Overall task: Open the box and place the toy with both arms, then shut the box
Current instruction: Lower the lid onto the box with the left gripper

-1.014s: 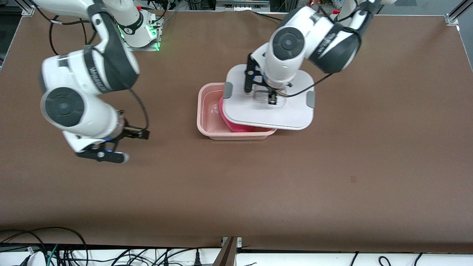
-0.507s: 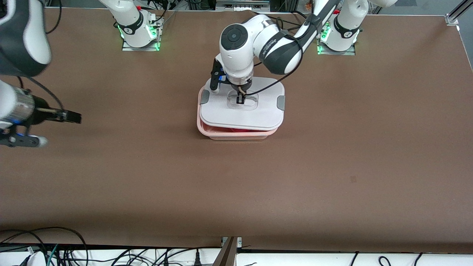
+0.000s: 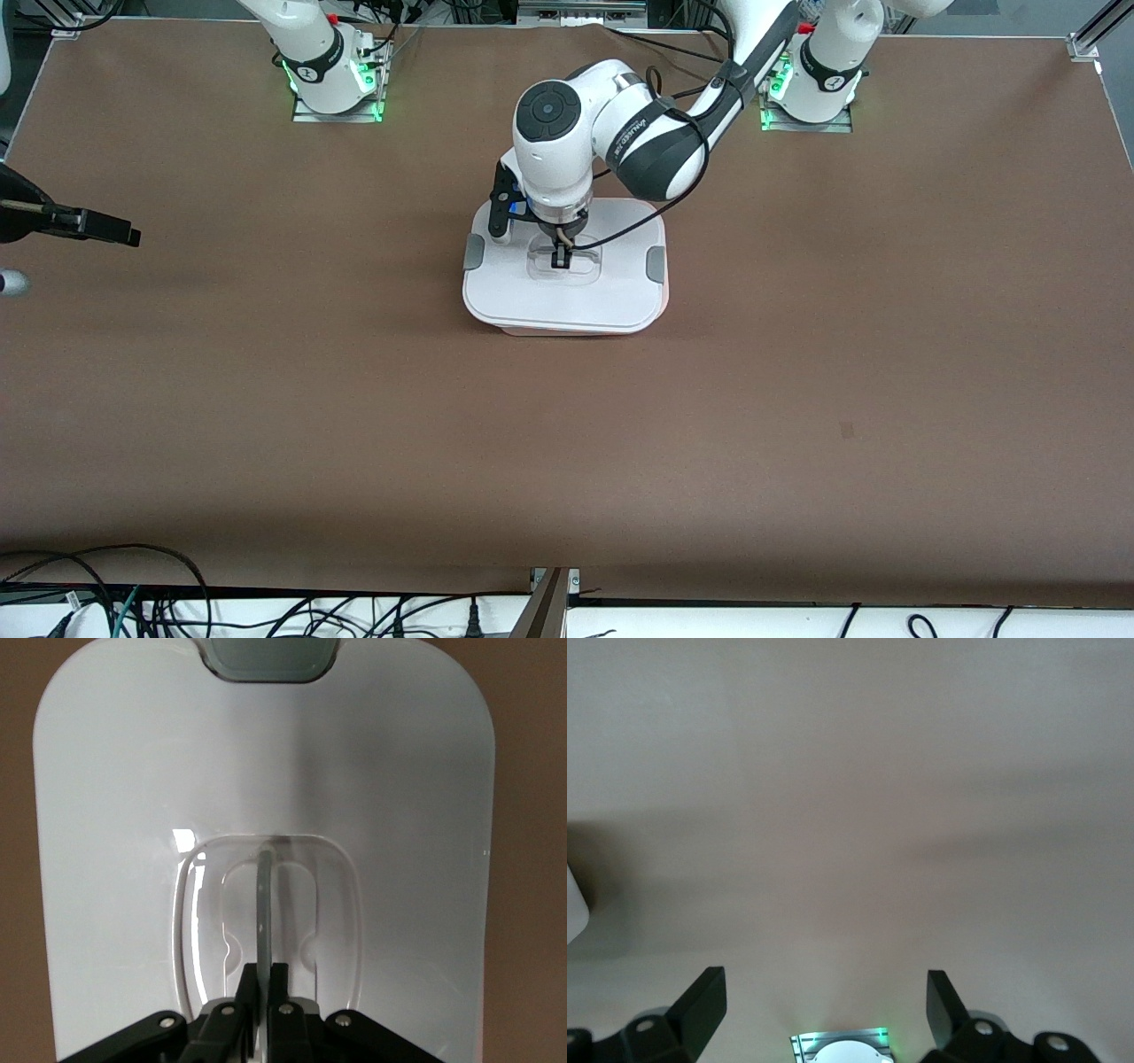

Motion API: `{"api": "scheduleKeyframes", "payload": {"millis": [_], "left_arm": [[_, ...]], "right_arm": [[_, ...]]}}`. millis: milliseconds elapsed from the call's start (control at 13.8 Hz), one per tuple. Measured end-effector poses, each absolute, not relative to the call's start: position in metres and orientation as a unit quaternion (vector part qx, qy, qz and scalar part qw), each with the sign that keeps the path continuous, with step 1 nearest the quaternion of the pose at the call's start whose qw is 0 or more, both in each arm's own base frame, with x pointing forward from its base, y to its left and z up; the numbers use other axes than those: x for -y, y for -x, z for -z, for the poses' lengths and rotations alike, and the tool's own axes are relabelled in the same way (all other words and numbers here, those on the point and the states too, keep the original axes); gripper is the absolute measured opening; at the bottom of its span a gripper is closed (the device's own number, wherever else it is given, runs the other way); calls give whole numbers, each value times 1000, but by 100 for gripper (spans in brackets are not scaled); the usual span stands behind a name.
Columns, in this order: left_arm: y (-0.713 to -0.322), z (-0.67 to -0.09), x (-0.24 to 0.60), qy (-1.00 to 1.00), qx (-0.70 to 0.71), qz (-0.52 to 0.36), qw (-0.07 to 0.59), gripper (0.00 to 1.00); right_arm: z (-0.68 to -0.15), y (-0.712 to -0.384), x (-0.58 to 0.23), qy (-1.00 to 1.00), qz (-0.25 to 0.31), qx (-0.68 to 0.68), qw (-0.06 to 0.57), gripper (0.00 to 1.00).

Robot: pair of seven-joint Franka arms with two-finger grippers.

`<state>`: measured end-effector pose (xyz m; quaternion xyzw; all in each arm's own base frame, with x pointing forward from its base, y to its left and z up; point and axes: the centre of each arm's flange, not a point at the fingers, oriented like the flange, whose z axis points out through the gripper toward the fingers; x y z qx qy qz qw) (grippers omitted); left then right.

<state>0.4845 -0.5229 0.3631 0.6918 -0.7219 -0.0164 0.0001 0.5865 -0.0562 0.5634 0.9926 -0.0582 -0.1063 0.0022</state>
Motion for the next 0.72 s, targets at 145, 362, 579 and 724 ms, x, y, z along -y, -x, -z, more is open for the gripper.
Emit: {"api": "scheduleKeyframes", "payload": {"millis": [145, 362, 579, 724], "left_arm": [[-486, -363, 522, -693, 721, 17, -1, 7], [-485, -359, 521, -693, 721, 22, -1, 7], [-484, -357, 520, -693, 721, 30, -1, 7], [-483, -357, 519, -692, 721, 38, -2, 7]], "right_arm": [[-575, -580, 53, -994, 99, 56, 2, 100], [-579, -577, 51, -994, 98, 54, 1, 100], [-575, -577, 40, -993, 103, 63, 3, 100], [-574, -577, 31, -992, 104, 69, 4, 100]]}}
